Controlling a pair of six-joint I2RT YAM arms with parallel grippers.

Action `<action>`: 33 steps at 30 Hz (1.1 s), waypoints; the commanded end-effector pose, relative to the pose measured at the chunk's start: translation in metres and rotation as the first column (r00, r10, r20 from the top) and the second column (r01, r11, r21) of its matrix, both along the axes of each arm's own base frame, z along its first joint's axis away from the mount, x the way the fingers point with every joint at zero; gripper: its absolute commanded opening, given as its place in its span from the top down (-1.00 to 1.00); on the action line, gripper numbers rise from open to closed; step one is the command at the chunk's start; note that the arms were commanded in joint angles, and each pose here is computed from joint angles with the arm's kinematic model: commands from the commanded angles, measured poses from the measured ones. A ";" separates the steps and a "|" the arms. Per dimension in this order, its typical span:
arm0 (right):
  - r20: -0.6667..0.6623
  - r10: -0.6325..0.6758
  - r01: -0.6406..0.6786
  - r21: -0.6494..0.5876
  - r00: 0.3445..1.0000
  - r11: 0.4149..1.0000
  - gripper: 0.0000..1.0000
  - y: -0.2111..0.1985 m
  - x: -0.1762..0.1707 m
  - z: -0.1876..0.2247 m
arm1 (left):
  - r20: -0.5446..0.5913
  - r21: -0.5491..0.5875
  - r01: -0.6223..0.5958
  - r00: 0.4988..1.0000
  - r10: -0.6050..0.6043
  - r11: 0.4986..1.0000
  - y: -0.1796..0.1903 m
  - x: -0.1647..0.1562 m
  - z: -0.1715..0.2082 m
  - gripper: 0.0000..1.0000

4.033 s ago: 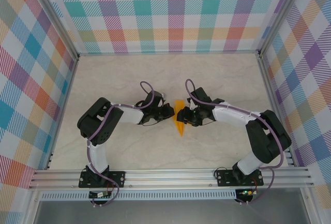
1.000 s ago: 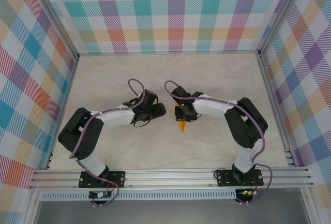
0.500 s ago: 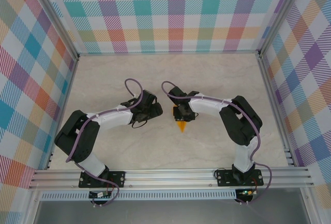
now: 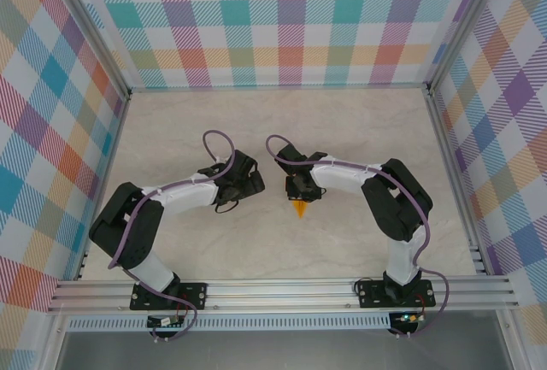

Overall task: Fold a paper plane with a square sheet of paper (pick it up from the middle)
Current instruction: Move a paper plane to the center of the table.

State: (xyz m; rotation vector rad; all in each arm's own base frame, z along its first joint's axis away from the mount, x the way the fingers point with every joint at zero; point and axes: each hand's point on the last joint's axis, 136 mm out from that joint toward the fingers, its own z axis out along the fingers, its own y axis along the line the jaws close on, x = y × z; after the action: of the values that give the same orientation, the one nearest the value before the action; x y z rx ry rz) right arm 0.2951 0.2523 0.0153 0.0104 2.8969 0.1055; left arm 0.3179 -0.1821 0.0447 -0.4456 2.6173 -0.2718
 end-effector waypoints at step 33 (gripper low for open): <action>0.017 0.034 -0.034 -0.011 0.999 0.999 0.61 0.018 0.074 -0.018 | -0.004 0.042 -0.148 0.989 0.148 0.988 0.070 -0.020 0.017 -1.00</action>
State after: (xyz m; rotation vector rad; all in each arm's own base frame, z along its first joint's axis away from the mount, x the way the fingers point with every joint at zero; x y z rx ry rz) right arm 0.3768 0.2715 0.0182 -0.0656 2.8185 0.1040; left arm 0.3013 -0.1178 0.0611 -0.6011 2.5741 -0.1661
